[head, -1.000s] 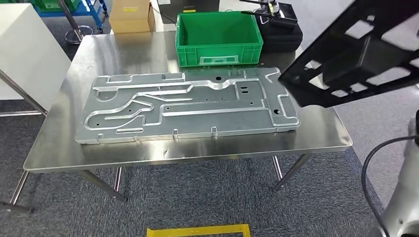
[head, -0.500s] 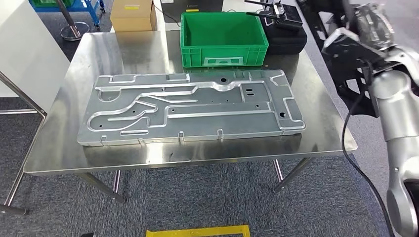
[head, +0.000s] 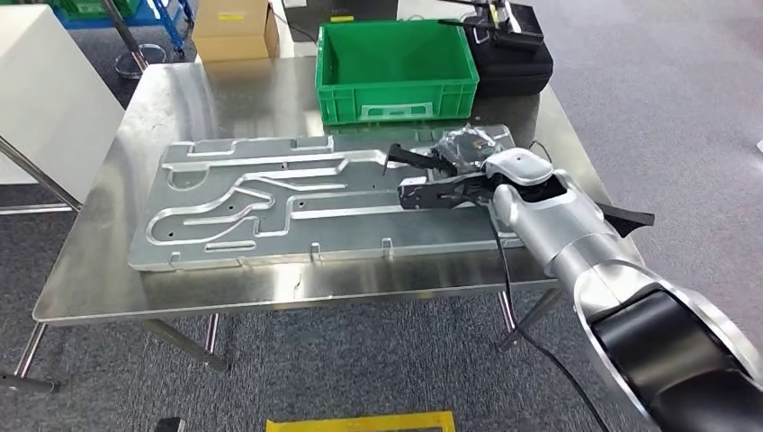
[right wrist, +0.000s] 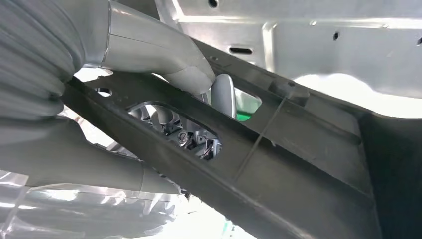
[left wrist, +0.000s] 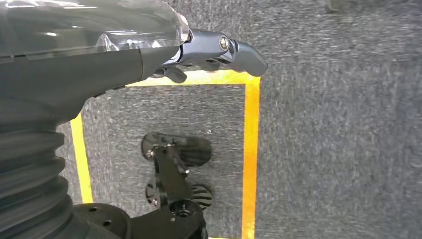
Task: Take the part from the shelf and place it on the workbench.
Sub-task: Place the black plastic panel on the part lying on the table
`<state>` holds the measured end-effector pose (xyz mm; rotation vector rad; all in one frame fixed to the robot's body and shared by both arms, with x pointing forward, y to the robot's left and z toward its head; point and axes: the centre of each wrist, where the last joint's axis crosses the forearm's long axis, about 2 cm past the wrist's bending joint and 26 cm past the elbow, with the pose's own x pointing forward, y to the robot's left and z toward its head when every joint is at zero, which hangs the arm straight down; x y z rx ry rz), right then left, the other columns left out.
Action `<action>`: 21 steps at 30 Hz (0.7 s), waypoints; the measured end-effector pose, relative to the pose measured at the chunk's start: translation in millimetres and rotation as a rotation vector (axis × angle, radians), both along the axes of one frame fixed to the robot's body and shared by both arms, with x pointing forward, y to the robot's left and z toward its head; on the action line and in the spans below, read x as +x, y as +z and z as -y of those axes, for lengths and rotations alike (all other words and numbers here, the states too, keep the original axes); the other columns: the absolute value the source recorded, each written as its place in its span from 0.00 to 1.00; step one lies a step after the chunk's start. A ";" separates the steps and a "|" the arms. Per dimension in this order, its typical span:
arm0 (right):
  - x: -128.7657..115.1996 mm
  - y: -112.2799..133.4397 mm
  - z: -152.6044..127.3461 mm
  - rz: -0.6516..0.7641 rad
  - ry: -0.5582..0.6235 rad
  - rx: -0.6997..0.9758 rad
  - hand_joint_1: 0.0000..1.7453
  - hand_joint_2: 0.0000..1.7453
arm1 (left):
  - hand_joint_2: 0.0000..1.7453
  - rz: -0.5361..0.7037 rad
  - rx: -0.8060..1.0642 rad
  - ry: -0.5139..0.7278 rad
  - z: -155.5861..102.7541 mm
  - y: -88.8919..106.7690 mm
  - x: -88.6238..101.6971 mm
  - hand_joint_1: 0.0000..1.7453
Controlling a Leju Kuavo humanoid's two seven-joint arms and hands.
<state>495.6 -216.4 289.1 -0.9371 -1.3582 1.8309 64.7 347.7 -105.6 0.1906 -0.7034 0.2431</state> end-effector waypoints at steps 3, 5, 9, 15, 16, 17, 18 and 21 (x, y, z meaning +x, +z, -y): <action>-4.9 -3.8 -26.7 -0.012 0.031 -0.023 0.22 0.25 | 1.00 0.006 0.001 0.001 0.6 -0.1 -0.5 0.00; -9.4 -9.1 -42.6 -0.028 0.050 -0.031 0.00 0.00 | 1.00 0.006 0.000 0.002 1.2 -0.1 -0.1 0.00; -16.6 -14.1 -66.8 -0.044 0.080 -0.039 0.00 0.00 | 0.75 0.001 0.008 0.005 2.7 0.1 2.5 0.00; -24.3 -20.4 -86.4 -0.050 0.112 -0.010 0.00 0.00 | 0.00 -0.031 -0.009 -0.007 7.2 0.0 4.7 0.00; -24.7 -20.4 -87.5 -0.046 0.119 0.006 0.00 0.00 | 0.00 -0.037 -0.012 -0.009 7.6 0.0 4.8 0.00; -24.8 -20.4 -87.9 -0.042 0.126 0.027 0.00 0.00 | 0.00 -0.042 -0.014 -0.013 7.7 -0.1 4.8 0.00; -24.9 -20.5 -88.0 -0.040 0.134 0.052 0.00 0.00 | 0.00 -0.046 -0.016 -0.016 7.8 -0.1 4.5 0.00; -24.2 -19.2 -86.5 -0.039 0.166 0.152 0.00 0.00 | 0.00 -0.058 -0.024 -0.030 8.1 -0.3 3.2 0.00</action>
